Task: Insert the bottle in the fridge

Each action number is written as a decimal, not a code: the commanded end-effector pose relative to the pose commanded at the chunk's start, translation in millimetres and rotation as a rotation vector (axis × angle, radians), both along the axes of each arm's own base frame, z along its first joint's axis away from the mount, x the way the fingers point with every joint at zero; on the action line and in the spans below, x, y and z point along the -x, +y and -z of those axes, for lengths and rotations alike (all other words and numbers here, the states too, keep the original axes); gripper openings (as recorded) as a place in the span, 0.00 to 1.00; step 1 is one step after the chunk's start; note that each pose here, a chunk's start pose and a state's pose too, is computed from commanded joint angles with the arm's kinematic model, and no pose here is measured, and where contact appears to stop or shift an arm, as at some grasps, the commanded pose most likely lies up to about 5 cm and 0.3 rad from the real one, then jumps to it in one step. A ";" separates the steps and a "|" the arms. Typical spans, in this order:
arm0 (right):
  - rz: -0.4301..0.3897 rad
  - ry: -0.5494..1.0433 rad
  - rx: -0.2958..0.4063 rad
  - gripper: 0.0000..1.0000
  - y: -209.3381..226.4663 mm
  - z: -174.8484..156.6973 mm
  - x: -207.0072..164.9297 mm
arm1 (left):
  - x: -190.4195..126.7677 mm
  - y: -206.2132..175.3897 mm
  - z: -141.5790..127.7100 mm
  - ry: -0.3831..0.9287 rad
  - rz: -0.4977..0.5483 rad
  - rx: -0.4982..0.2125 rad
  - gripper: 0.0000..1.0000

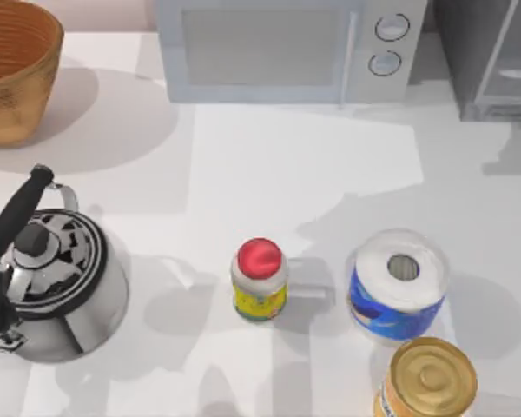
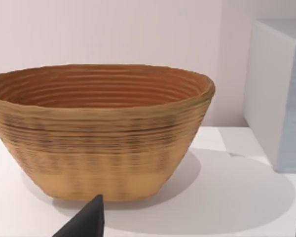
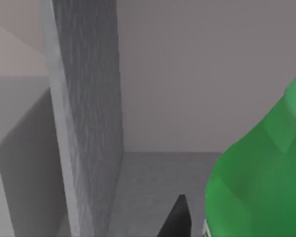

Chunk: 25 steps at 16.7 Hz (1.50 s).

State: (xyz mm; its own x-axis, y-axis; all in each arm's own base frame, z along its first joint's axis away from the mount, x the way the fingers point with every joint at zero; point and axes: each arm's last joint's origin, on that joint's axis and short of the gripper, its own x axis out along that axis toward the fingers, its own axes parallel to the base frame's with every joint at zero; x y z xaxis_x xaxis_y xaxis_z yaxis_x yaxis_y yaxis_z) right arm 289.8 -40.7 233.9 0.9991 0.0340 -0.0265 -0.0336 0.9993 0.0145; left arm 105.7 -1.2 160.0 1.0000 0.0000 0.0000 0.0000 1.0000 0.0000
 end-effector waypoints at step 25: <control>0.026 0.011 0.014 0.01 -64.0 116.5 -165.7 | 0.0 0.0 0.0 0.000 0.000 0.000 1.00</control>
State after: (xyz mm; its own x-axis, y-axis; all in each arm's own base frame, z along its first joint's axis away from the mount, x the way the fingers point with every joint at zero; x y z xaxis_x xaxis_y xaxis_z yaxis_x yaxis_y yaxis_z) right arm 455.5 -104.7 117.4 0.9992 0.0078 -0.0382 -0.0078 1.0000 0.0005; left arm 105.7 -1.2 160.0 1.0000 0.0000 0.0000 0.0000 1.0000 0.0000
